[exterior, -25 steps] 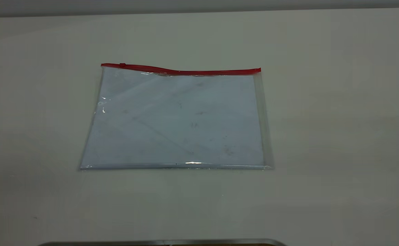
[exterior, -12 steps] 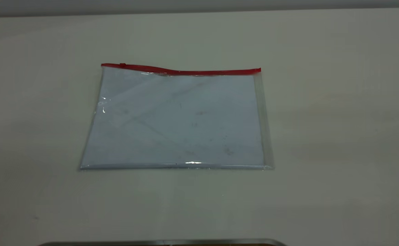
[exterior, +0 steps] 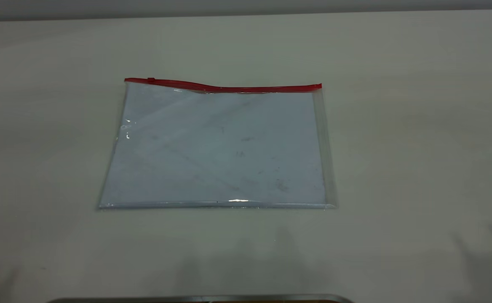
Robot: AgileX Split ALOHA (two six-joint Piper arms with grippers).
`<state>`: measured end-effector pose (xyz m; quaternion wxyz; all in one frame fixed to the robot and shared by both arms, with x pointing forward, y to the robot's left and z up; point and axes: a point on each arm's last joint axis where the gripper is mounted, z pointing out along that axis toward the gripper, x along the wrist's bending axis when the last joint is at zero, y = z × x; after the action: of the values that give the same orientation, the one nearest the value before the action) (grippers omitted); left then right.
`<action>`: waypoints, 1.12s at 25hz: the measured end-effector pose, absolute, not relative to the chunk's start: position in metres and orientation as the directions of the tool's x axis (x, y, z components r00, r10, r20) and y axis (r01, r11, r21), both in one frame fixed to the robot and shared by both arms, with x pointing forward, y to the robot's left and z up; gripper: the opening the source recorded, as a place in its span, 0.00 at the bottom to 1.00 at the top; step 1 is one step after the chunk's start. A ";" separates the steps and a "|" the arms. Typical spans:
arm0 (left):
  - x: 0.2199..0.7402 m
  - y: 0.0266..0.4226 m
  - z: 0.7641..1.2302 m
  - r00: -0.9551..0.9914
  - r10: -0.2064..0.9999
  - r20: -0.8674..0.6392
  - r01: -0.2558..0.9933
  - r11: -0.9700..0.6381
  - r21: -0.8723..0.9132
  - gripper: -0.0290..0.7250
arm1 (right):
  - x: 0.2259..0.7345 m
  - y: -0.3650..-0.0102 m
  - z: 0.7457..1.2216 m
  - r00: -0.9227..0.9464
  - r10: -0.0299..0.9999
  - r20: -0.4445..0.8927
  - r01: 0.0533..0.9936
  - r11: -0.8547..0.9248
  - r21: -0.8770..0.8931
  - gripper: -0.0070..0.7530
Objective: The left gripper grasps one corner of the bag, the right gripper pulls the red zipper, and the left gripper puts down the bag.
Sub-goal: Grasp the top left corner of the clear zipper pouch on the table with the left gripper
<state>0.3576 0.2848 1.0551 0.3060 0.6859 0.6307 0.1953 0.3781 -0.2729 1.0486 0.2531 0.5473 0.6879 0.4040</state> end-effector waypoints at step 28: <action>0.624 0.283 0.880 0.216 0.973 -0.084 0.932 -0.179 0.316 0.74 | 0.577 -0.163 0.933 -0.552 0.742 0.379 0.716 0.189 0.673 0.67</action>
<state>0.6245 0.2833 0.8797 0.1513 0.7648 0.6225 0.0681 0.5774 -0.1634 0.9327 0.0156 0.4728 0.7708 0.4267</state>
